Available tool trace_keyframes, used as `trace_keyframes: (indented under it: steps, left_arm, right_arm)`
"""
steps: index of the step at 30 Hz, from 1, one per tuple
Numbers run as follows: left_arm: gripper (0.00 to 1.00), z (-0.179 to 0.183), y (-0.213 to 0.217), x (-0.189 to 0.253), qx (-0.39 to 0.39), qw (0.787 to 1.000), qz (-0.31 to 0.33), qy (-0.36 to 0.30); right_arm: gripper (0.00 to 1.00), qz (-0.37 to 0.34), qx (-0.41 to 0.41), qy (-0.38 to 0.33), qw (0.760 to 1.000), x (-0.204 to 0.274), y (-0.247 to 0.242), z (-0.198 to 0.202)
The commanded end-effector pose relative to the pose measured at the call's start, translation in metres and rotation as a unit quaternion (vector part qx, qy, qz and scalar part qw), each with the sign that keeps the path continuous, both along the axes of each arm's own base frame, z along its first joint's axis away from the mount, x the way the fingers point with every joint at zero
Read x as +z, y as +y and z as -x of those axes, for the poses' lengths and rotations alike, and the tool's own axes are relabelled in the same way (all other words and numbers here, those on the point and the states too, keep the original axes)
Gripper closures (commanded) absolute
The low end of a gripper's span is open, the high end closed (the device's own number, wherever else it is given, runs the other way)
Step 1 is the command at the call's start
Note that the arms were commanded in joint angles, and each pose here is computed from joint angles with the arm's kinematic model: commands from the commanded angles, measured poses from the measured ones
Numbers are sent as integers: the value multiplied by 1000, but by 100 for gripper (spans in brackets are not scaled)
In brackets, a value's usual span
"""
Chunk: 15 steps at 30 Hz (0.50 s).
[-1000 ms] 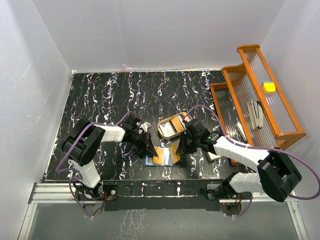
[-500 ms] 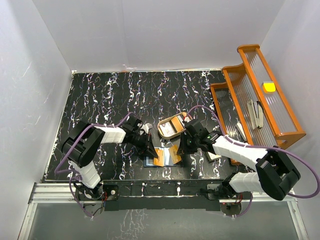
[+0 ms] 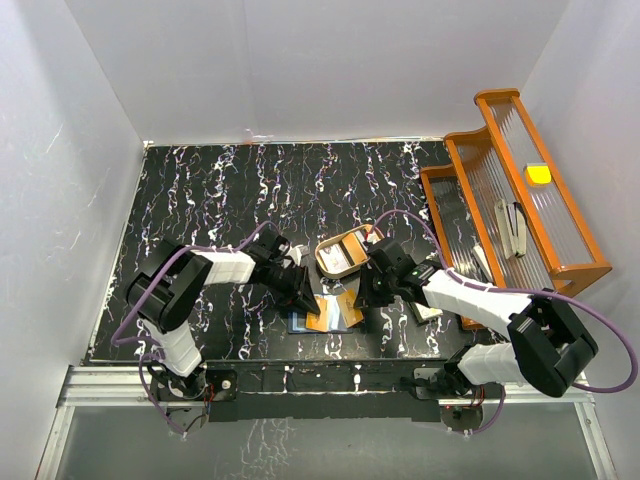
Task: Put the credit cards into the card holder
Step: Insert the credit card into the card holder.
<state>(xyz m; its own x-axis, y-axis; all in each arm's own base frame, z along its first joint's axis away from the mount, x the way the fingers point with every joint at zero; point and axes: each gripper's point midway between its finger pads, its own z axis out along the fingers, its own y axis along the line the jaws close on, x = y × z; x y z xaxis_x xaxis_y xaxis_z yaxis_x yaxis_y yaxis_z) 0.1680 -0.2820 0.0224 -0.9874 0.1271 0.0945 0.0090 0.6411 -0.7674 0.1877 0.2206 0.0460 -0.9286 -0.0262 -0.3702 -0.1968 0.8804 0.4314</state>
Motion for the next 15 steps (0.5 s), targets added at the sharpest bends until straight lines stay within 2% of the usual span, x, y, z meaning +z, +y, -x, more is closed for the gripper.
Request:
trace_keyframes:
  steps: [1,15]
  left_arm:
    - [76,-6,15,-10,27,997,-57,-33]
    - [70,-4,26,-11,52,994,-88,-38]
  right_arm:
    - [100,24,-6,-22,999,-1,-5,-11]
    - [100,20,-2,-22,1000,0,-3,-12]
